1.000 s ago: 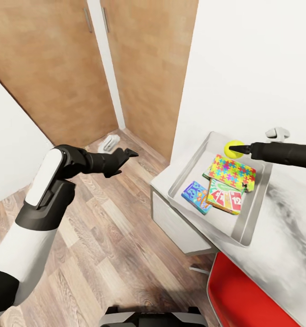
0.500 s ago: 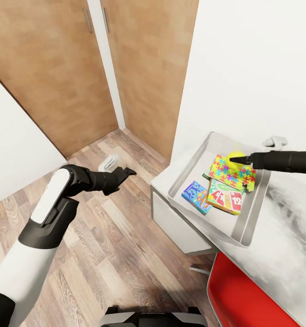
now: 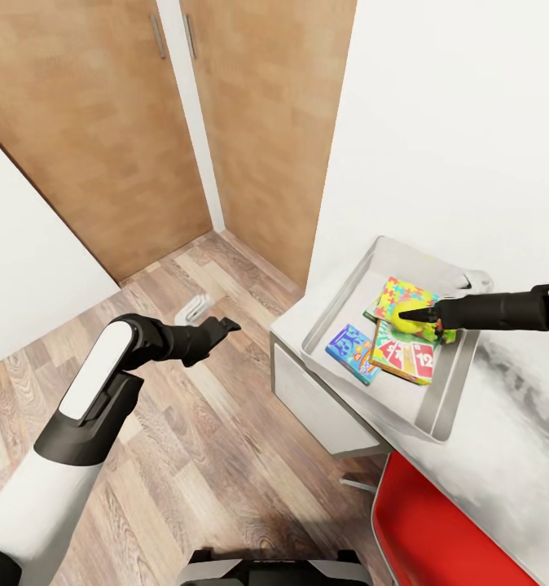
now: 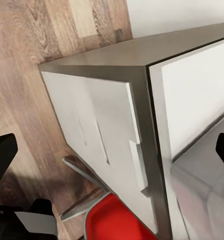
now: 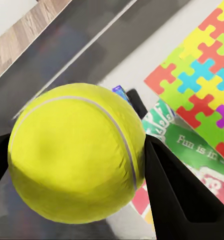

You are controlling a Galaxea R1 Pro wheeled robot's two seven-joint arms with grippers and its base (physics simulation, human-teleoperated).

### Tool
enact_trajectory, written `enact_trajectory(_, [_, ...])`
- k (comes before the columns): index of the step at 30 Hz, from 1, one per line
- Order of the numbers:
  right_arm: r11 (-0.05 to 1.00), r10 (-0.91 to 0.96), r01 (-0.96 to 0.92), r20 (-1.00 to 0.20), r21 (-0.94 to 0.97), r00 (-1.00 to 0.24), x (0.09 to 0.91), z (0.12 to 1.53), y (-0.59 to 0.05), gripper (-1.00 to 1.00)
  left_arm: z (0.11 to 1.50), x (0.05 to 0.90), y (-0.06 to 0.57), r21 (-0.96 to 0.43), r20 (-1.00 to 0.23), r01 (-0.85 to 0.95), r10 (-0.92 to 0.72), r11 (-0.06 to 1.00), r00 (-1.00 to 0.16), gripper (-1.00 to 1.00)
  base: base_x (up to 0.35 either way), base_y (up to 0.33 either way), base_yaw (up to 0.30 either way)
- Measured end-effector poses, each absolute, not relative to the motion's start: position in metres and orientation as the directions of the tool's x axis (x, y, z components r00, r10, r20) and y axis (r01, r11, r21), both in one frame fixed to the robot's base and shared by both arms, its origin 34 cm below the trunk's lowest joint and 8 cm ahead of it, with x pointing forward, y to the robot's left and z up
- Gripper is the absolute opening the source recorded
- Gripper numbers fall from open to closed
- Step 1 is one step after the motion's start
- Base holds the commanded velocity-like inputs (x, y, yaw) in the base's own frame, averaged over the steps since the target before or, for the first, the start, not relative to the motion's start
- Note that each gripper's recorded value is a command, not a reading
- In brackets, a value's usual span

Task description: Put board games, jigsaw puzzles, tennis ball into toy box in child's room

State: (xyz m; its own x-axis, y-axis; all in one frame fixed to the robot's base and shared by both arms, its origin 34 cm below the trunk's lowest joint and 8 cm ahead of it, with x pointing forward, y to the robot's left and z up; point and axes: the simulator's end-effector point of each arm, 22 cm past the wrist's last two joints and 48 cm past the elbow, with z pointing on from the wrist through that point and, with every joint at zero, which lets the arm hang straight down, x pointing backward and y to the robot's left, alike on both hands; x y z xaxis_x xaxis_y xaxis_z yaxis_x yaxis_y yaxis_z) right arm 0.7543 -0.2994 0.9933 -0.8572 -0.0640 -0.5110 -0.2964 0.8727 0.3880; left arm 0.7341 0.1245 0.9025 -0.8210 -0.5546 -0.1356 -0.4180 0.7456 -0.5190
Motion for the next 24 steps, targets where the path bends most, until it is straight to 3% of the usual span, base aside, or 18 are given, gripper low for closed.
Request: enact_trajectory(24, [0.851, -0.139, -0.331, -0.431, 0.409, -0.891, 0.725, 0.96, -0.272, -1.0, 0.89, 0.722, 0.126, -0.503, -0.116, -0.435, -0.557, 0.747, -0.822, 1.0, 0.0, 0.0, 0.0])
